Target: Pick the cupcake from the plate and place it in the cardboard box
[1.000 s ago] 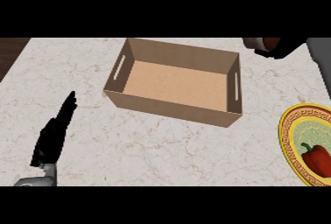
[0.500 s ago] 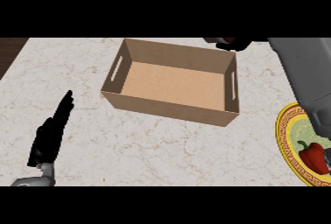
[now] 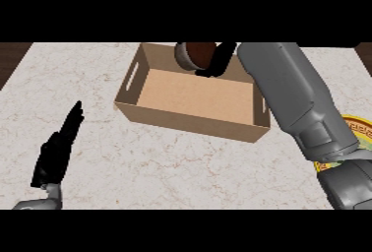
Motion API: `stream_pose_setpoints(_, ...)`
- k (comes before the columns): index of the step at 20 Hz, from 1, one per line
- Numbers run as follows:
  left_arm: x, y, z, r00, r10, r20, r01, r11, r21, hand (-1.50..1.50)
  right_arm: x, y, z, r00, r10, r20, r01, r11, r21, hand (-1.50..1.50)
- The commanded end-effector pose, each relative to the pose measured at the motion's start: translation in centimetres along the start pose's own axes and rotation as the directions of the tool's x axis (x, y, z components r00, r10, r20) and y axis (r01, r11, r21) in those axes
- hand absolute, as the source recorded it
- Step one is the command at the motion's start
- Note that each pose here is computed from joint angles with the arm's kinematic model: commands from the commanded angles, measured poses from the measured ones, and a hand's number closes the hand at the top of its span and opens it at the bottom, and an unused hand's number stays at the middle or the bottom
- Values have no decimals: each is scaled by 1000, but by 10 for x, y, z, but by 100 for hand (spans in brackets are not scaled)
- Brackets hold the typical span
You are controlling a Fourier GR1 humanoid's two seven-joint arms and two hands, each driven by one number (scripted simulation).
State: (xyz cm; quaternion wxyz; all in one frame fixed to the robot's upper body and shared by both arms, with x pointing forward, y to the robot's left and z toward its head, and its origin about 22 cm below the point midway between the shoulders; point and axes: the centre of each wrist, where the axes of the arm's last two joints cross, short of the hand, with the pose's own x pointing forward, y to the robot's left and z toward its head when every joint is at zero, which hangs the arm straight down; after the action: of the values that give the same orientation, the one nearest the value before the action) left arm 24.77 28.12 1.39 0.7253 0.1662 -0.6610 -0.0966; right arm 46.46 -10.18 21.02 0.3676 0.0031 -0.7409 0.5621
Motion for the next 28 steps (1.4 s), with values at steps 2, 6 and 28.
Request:
stream_pose_setpoints(2, -4, 8, -2, 1000, -1, -2, 1, 1000, 7, 0, 13, 54, -33, 998, 43, -45, -40, 997, 66, 150)
stream_pose_setpoints(6, -7, 9, 0, 1000, -4, 7, 4, 1000, 9, 0, -16, 73, -16, 990, -30, -139, 40, 997, 73, -150)
stream_pose_setpoints(28, 0, -3, 5, 999, 12, 38, -10, 999, -32, 0, -50, 15, 28, 777, -629, 25, 565, 681, -466, -150)
